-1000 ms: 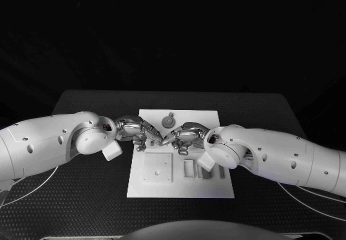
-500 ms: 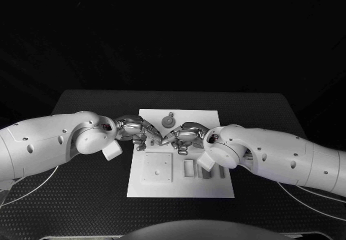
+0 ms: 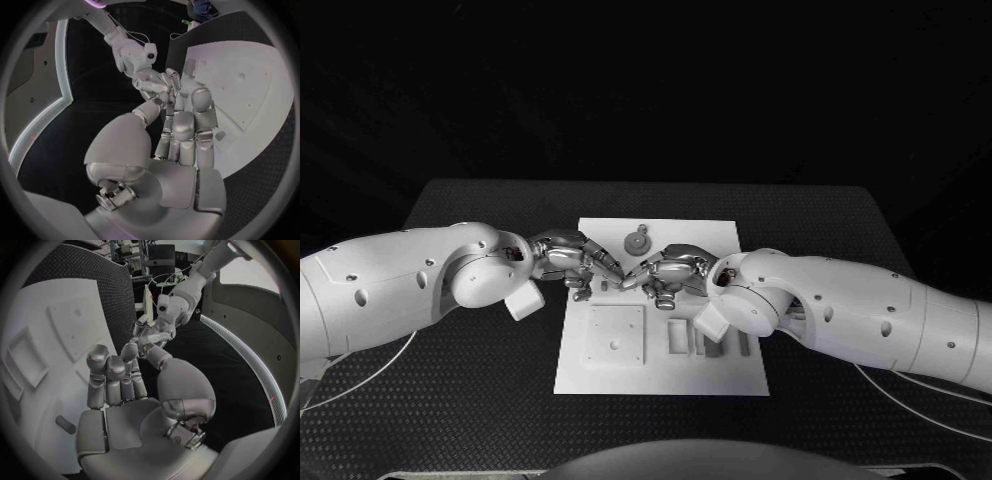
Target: Assemble the parts on the task board
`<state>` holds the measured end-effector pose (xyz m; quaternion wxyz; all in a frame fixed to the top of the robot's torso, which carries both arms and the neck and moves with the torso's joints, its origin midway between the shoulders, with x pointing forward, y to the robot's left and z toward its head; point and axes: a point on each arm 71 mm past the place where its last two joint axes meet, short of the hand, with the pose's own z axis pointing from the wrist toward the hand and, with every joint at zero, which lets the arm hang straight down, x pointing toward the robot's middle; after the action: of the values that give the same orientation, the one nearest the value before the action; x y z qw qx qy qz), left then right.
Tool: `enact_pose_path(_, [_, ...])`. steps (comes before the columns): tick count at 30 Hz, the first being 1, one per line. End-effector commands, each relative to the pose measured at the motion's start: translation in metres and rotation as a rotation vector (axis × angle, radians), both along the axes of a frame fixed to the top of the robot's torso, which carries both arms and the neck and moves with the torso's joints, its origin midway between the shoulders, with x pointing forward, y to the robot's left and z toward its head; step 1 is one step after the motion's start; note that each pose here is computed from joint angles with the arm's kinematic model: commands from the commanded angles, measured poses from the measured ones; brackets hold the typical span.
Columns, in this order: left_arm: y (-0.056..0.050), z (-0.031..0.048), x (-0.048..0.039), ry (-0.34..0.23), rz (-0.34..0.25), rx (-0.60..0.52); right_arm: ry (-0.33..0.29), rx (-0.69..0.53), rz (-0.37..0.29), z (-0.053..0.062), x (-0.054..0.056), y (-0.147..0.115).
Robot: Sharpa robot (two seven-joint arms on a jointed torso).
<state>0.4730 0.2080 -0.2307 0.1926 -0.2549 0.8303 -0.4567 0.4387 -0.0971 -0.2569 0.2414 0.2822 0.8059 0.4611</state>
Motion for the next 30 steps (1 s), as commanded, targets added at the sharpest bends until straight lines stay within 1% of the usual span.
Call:
enact_pose_path(1, [0.0000, 0.0009, 0.0002, -0.008, -0.005, -0.006, -0.005, 0.003, 0.018, 0.0000, -0.0006, 0.0004])
enact_pose_path(18, [-0.0013, 0.0013, 0.0003, -0.016, -0.013, -0.009, -0.004, 0.003, 0.020, -0.0001, -0.0007, 0.0011])
enact_pose_path(30, [-0.0006, 0.0017, 0.0016, -0.032, 0.000, -0.003, 0.005, 0.003, 0.020, -0.0007, -0.0006, 0.0003])
